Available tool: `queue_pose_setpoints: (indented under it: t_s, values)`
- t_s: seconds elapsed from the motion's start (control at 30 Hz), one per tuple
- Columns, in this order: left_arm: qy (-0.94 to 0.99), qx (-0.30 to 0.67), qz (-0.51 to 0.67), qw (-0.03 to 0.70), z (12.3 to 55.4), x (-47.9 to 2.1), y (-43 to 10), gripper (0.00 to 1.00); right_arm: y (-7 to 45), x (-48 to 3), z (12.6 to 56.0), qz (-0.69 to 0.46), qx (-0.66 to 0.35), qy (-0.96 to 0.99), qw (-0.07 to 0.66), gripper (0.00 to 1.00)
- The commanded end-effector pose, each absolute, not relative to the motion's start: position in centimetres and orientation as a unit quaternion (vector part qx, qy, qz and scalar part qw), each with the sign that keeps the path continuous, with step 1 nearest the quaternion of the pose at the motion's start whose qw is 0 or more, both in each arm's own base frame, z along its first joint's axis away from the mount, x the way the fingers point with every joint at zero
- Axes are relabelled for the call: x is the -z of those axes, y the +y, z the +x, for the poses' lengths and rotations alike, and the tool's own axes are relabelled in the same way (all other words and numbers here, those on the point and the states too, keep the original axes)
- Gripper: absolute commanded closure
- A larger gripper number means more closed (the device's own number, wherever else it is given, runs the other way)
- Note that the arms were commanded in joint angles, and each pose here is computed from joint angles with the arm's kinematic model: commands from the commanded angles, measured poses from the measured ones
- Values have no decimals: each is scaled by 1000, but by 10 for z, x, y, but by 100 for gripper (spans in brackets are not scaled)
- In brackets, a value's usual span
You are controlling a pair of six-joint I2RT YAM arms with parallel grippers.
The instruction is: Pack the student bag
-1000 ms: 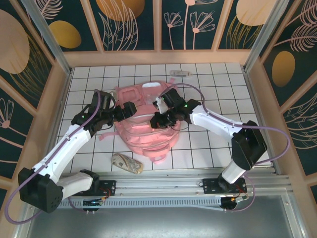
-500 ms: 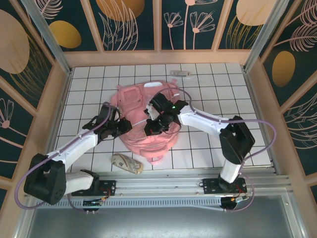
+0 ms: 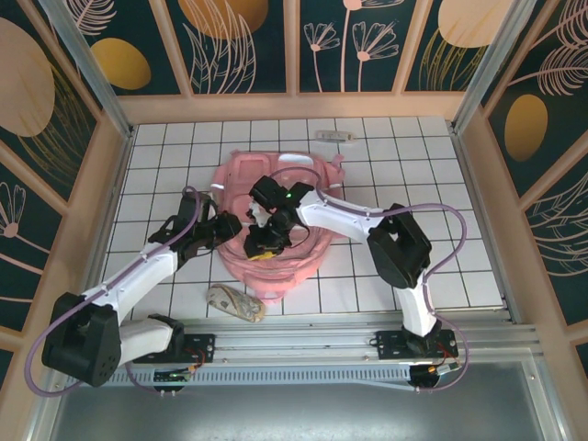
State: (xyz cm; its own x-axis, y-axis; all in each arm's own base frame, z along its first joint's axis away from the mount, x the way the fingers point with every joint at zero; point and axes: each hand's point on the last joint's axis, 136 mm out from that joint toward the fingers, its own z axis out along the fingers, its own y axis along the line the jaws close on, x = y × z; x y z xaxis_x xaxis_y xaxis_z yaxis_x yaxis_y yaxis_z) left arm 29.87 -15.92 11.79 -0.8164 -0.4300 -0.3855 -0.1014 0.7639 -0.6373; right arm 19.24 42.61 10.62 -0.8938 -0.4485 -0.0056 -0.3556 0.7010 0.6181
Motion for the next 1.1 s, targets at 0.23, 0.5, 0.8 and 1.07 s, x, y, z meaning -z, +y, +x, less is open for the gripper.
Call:
queue_pose_setpoints:
  t_s: [0.23, 0.5, 0.8, 1.07]
  values:
    - [877, 315, -46, 360, 286, -206, -161, 1, 381, -170, 211, 121, 361, -925, -6, 1]
    - [896, 305, 63, 318, 239, -188, -166, 2, 338, -154, 229, 25, 346, -938, -20, 1]
    - [911, 283, 102, 284, 224, -165, -184, 24, 305, -118, 248, -102, 343, -934, 13, 1]
    - [920, 255, 131, 268, 214, -149, -202, 26, 315, -121, 272, -113, 359, -927, -12, 27]
